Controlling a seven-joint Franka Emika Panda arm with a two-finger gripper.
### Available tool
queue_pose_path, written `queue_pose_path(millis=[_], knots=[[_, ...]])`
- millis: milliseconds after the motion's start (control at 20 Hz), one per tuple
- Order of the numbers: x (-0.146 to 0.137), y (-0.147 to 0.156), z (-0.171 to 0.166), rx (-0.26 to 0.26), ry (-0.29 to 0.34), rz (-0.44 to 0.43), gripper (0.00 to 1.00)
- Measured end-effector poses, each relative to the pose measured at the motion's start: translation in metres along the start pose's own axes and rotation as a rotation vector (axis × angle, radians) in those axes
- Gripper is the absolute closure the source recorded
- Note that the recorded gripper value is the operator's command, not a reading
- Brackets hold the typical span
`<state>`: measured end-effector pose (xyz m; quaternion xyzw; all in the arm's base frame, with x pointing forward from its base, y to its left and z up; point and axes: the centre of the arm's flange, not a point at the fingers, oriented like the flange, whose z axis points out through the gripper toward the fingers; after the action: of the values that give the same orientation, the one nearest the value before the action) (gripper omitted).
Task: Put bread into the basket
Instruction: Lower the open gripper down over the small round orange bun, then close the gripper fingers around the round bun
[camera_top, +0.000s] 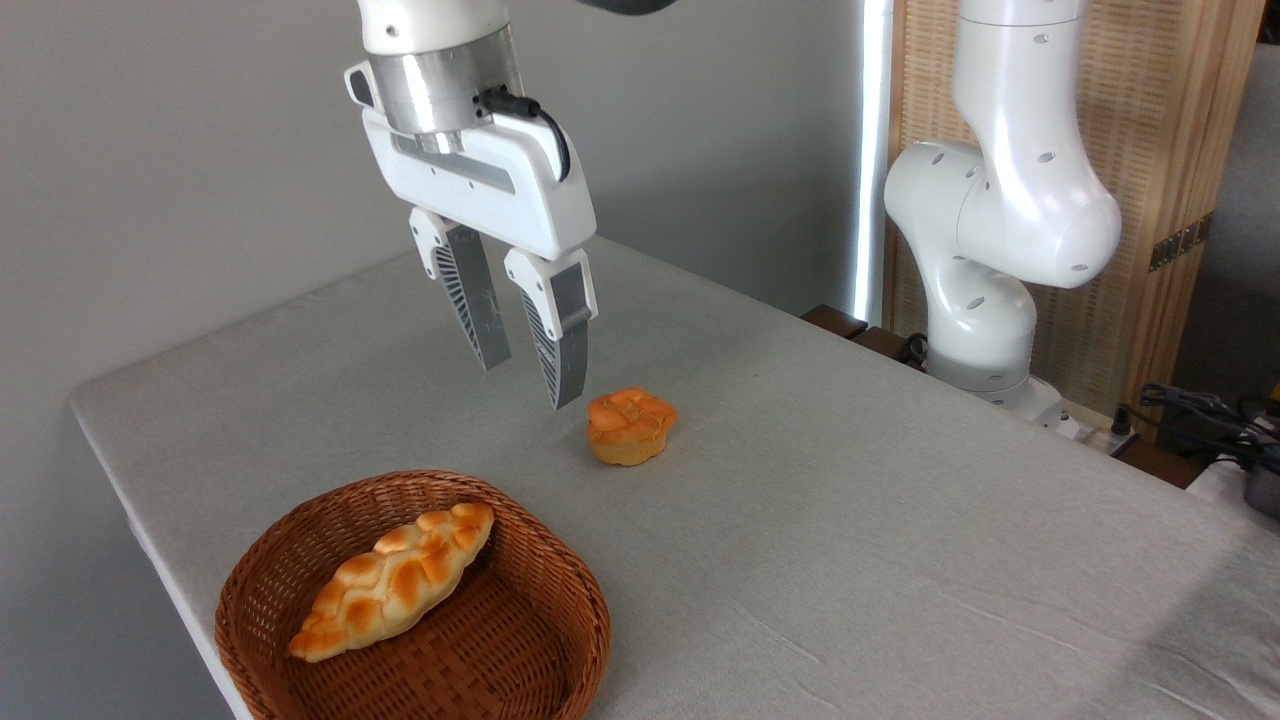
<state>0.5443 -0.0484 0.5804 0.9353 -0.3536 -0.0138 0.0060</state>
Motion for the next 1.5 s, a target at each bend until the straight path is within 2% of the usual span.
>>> queue_pose_path(millis=[400, 550, 750, 950, 1150, 1500], knots=[[-0.028, 0.065, 0.045, -0.039, -0.056, 0.075, 0.00], [-0.036, 0.085, 0.076, -0.030, -0.045, 0.102, 0.00], [-0.039, 0.108, 0.114, -0.050, -0.056, 0.131, 0.00], [-0.034, 0.111, 0.116, -0.099, 0.012, 0.095, 0.00], [-0.036, 0.112, 0.123, -0.112, 0.018, 0.085, 0.00], [-0.033, 0.123, 0.144, -0.102, 0.029, 0.104, 0.00]])
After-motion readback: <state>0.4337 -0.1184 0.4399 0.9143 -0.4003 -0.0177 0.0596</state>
